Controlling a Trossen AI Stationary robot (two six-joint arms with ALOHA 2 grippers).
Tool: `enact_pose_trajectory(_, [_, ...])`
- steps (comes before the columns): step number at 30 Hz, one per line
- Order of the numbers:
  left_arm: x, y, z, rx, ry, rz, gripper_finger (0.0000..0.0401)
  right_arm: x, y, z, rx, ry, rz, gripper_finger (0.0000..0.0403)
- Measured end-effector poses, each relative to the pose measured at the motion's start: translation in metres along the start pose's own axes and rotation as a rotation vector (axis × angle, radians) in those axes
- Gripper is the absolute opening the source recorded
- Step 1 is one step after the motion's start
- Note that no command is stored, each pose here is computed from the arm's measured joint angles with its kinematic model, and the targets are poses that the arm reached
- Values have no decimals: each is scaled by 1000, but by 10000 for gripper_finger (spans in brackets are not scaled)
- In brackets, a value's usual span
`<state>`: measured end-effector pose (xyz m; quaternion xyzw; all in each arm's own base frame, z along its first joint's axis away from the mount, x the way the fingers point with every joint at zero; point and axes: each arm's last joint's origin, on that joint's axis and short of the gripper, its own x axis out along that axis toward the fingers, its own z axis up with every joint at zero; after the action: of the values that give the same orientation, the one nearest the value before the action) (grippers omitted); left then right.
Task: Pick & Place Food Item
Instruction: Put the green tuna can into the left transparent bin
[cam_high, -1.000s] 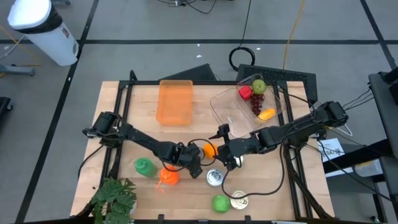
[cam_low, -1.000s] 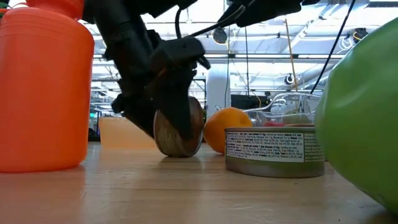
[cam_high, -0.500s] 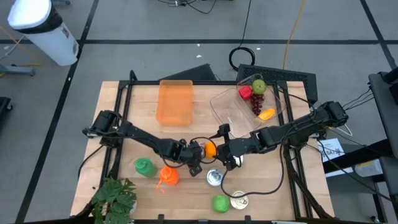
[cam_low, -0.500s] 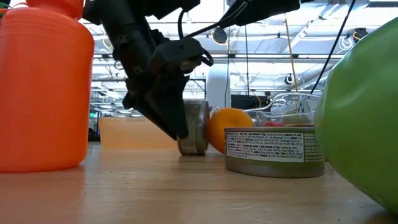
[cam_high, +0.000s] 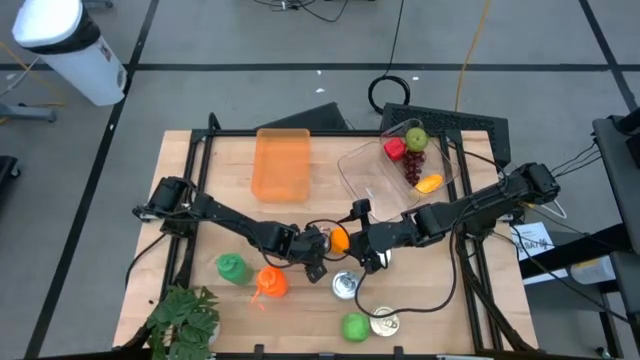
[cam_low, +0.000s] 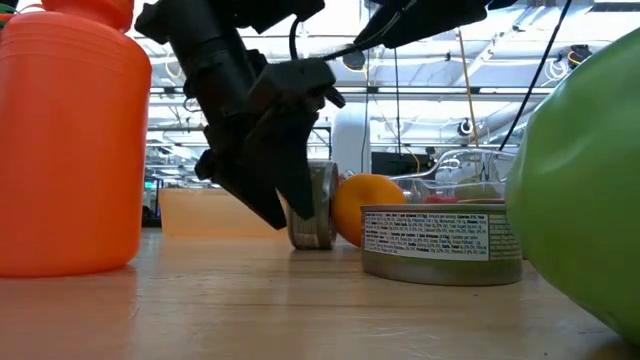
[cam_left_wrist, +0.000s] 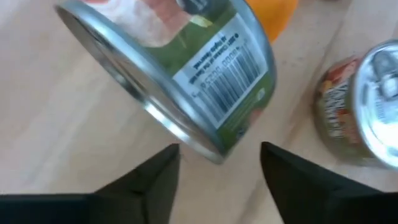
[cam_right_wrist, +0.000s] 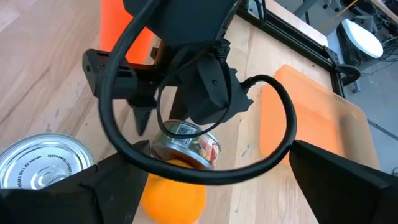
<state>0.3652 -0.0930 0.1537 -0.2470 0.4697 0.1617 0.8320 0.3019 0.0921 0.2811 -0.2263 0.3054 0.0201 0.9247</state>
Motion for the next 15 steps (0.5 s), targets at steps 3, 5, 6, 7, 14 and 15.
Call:
enact_pose_trajectory(3, [0,-2,1,-45,-4,-34,278,0,0,0,-7,1,-1,363])
enact_pose_trajectory(5, [0,-4,3,-81,-24,-41,295,0,-1,0,-7,1,-2,363])
enact_pose_trajectory(6, [0,-4,4,-88,-39,-40,301,0,-1,0,-7,1,-3,363])
enact_pose_trajectory(7, [0,-4,5,-94,-58,-36,306,0,-1,0,-8,1,-5,363])
enact_pose_trajectory(14, [-1,-6,4,-90,-162,41,312,0,-1,0,-1,0,-1,363])
enact_pose_trajectory(15, [-2,-5,4,-90,-174,52,312,0,-1,0,-1,0,-1,363])
